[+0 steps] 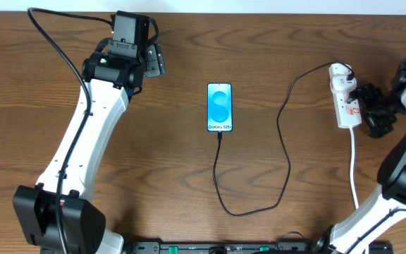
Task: Plug charger to phone and switch on socket
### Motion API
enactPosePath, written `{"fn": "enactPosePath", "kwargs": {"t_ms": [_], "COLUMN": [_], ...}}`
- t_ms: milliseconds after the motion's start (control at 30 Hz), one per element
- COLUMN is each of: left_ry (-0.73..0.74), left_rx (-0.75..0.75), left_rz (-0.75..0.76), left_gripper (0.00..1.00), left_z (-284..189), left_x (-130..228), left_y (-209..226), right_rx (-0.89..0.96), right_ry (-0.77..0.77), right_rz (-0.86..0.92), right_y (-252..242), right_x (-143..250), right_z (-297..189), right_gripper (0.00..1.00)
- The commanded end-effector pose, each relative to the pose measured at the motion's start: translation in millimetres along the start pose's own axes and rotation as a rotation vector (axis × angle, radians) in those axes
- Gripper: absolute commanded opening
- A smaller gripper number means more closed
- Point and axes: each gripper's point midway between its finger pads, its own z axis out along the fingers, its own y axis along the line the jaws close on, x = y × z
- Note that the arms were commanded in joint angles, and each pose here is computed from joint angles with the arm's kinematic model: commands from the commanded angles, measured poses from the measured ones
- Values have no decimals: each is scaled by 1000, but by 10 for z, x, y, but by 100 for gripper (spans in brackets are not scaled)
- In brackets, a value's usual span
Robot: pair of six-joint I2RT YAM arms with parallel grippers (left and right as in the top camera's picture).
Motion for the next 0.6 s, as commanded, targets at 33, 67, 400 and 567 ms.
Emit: {"fn": "enactPosePath", "kwargs": {"t_ms": [33, 67, 400, 567], "left_ry": [3, 3, 3, 3], "left_rx": [-17, -17, -17, -17], "left_rz": [12, 12, 12, 12], "left_gripper": [80, 80, 80, 80], "left_z": [17, 17, 17, 17], "left_x": [14, 14, 14, 14], "left_y": [24, 24, 24, 24], "right_rx": [7, 9, 3, -79], "right_ry": [-121, -122, -148, -221], "right_rz": [12, 12, -102, -268], "right_y": [-157, -173, -252, -209], "right_x": [-37, -7, 564, 980], "right_z": [-668, -727, -1259, -1306], "right_gripper": [99, 99, 99, 99]}}
